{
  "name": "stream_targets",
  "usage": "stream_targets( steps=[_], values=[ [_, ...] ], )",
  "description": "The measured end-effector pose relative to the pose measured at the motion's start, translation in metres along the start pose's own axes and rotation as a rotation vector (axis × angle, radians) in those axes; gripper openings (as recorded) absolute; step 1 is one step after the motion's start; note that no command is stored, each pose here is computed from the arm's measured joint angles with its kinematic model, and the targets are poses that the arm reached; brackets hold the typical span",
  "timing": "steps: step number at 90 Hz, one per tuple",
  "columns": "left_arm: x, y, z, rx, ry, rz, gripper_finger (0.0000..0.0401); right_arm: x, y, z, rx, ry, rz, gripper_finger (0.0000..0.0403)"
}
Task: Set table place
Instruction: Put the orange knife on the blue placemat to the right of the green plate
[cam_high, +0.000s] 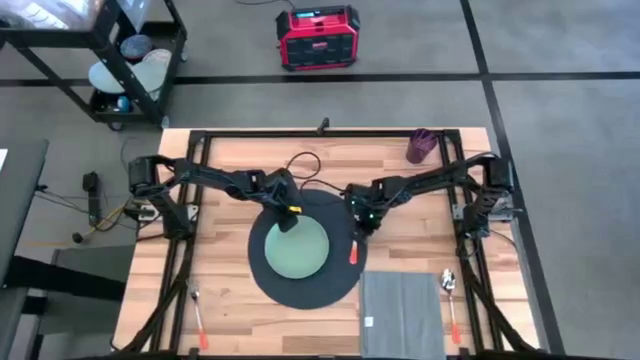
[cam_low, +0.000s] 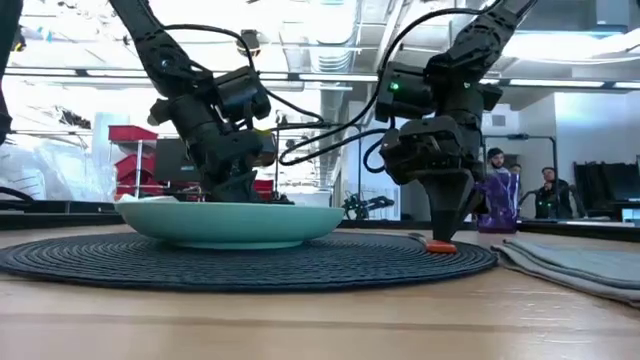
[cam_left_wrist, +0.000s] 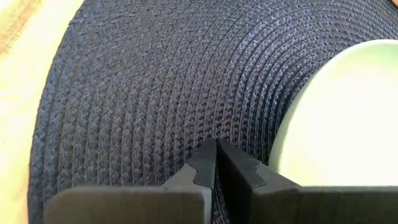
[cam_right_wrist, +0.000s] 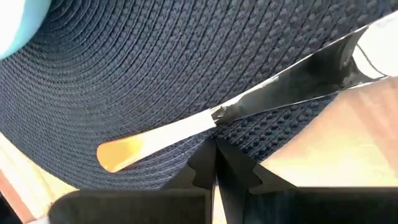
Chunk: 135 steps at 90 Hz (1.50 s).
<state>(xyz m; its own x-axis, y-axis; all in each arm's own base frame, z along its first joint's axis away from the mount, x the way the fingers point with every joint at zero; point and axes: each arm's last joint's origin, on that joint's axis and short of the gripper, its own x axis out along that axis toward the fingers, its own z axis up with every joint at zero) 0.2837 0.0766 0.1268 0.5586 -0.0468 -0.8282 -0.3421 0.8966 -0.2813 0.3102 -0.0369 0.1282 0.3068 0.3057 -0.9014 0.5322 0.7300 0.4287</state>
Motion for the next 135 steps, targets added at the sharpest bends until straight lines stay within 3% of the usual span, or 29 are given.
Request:
stream_targets(
  steps=[34,64,80,125,135],
  values=[
    [0.001,0.000,0.002,0.027,-0.021,-0.002,0.0000,-0.001,0.002,0.000,0.012,0.019,0.024,0.0000],
    [0.001,-0.001,0.003,0.030,-0.033,-0.005,0.0000,-0.015,0.003,0.017,-0.010,-0.022,0.062,0.0000],
    [0.001,-0.001,0.003,0.030,-0.033,-0.004,0.0000,-0.017,-0.006,0.016,0.040,0.009,0.023,0.0000],
    [0.001,-0.001,0.004,0.013,-0.046,-0.007,0.0000,-0.018,-0.007,0.015,-0.013,0.017,0.015,0.0000],
    [0.001,-0.001,0.003,0.020,-0.035,-0.004,0.0000,-0.016,-0.015,0.013,0.018,0.009,-0.044,0.0000]
  ],
)
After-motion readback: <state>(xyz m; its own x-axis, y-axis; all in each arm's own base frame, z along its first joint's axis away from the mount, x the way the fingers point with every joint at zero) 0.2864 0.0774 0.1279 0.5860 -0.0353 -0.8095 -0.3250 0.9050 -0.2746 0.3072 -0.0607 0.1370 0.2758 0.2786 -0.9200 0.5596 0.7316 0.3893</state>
